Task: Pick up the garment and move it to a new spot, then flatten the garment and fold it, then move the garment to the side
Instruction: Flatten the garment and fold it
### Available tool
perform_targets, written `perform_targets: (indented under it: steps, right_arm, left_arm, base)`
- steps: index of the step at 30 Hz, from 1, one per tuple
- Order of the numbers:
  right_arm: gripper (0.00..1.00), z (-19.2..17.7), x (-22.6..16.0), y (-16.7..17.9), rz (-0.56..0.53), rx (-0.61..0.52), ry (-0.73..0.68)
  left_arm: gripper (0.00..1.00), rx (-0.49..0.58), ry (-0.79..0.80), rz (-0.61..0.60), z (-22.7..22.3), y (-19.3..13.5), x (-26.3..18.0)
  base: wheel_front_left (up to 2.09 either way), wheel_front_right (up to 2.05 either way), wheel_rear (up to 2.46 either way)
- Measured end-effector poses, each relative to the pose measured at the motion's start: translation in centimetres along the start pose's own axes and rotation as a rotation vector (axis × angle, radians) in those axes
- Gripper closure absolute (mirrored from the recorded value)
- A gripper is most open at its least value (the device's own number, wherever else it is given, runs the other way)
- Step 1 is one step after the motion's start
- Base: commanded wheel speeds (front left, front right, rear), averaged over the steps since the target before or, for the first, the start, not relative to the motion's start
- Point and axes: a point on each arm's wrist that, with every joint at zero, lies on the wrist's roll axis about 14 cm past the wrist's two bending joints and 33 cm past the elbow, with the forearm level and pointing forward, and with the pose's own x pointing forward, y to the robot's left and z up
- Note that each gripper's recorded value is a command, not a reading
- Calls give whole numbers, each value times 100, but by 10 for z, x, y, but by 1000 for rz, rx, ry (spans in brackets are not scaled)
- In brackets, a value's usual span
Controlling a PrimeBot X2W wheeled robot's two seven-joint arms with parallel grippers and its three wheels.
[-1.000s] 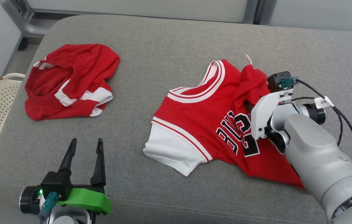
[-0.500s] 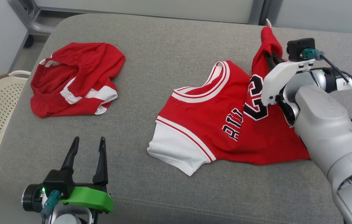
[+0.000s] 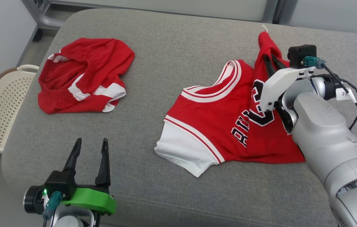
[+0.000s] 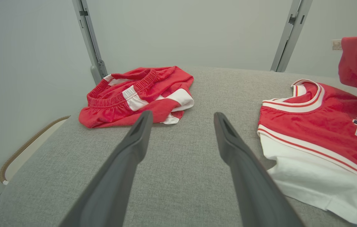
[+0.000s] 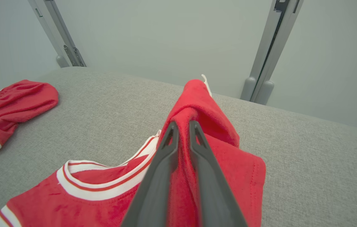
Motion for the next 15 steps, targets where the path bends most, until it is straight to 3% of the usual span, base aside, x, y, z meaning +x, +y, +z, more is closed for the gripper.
perform_targets:
  steps: [7,15]
  right_arm:
    - [0,-2,-14,0,-9,27,-25]
    - [0,-22,-49,-24,-57,64,-17]
  left_arm:
    - [0,0,-17,-17,5,-5,2]
    - [0,2,-41,-54,11,-17,4]
  base:
    - [0,0,0]
    - [0,0,0]
